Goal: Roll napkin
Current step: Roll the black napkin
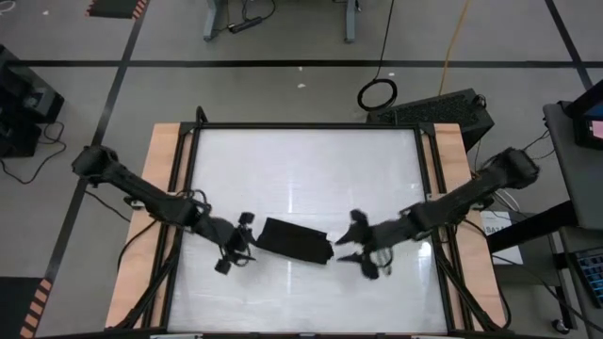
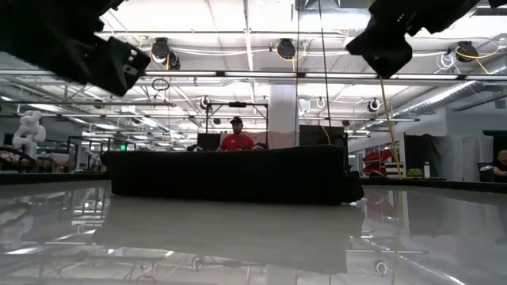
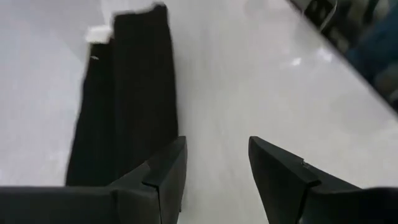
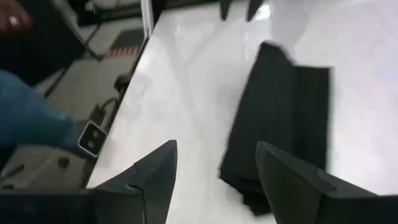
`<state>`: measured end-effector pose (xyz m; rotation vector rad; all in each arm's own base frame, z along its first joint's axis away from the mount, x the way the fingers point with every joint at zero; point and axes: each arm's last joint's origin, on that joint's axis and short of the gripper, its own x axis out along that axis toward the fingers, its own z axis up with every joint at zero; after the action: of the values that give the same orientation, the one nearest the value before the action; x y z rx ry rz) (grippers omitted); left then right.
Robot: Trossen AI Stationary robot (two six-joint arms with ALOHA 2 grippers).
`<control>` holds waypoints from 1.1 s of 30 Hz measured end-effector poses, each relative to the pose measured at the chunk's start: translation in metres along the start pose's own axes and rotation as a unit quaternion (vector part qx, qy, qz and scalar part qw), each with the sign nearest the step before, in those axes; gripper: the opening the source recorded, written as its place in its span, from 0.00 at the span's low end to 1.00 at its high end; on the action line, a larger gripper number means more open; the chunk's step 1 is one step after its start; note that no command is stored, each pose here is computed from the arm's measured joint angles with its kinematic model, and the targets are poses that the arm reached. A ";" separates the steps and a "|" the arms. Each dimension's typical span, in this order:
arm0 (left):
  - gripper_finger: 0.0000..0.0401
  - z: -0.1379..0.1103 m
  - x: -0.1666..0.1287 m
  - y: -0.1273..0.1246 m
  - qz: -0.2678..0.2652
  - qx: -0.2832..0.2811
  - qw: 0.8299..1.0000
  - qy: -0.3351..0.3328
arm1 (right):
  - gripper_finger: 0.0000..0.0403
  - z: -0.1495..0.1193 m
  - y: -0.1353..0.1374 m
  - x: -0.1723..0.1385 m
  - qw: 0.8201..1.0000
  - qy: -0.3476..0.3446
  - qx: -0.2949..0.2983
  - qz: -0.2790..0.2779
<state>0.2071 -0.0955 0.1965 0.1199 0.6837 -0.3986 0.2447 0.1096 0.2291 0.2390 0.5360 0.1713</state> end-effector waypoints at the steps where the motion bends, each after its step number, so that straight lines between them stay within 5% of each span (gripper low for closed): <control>1: 0.44 0.000 0.006 -0.003 0.001 0.011 1.000 0.011 | 0.53 -0.001 0.004 0.009 1.000 0.010 -0.004 0.000; 16: 0.64 -0.019 0.054 -0.003 0.085 0.042 0.989 0.114 | 0.57 -0.026 0.019 0.091 0.986 0.107 -0.092 -0.090; 22: 0.57 -0.025 0.063 0.009 0.103 0.016 0.986 0.128 | 0.57 -0.041 0.009 0.105 0.976 0.121 -0.098 -0.152; 33: 0.30 -0.030 0.074 0.014 0.014 -0.014 0.990 0.137 | 0.49 -0.066 -0.004 0.128 0.975 0.151 0.008 -0.164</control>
<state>0.2472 -0.0988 0.1255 0.1591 0.9568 -0.3476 0.3190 0.1461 0.1115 0.1366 0.8710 -0.1212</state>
